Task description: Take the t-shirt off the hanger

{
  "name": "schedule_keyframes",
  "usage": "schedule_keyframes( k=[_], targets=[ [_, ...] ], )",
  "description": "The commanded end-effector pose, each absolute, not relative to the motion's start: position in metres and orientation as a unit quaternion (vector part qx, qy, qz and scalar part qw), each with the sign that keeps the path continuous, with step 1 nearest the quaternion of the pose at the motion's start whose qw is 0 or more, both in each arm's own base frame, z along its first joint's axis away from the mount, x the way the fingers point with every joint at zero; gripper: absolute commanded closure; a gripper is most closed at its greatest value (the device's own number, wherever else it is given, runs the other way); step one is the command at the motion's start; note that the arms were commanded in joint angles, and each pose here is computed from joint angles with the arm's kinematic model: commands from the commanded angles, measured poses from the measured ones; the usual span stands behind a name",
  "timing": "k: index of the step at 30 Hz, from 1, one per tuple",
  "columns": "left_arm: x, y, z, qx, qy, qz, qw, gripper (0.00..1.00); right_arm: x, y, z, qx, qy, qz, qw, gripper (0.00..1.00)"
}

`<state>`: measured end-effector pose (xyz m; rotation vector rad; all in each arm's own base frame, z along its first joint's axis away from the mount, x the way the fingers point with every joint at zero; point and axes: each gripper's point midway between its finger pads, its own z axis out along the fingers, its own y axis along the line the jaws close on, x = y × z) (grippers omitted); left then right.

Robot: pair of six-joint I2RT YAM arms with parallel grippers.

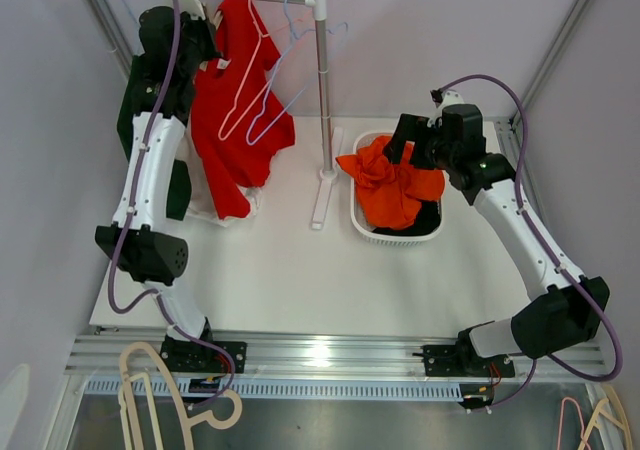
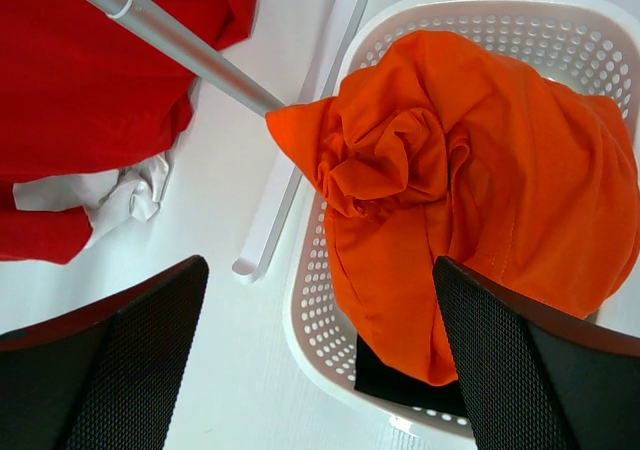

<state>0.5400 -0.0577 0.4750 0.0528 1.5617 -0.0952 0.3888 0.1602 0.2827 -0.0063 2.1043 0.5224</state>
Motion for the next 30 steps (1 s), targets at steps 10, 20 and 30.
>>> schedule_keyframes(
  k=[10,20,30],
  targets=[
    [0.474,-0.051,0.57,0.001,0.616,-0.059,0.785,0.99,0.376,0.162,0.307,-0.011,0.836,0.24,0.493,0.01],
    [0.441,-0.038,0.534,-0.067,0.661,-0.006,0.747,0.99,0.353,0.195,0.324,-0.089,0.802,0.276,0.522,0.0],
    [0.347,-0.022,0.514,-0.161,0.674,0.034,0.72,0.99,0.266,0.25,0.351,-0.23,0.68,0.384,0.58,0.01]
  ],
)
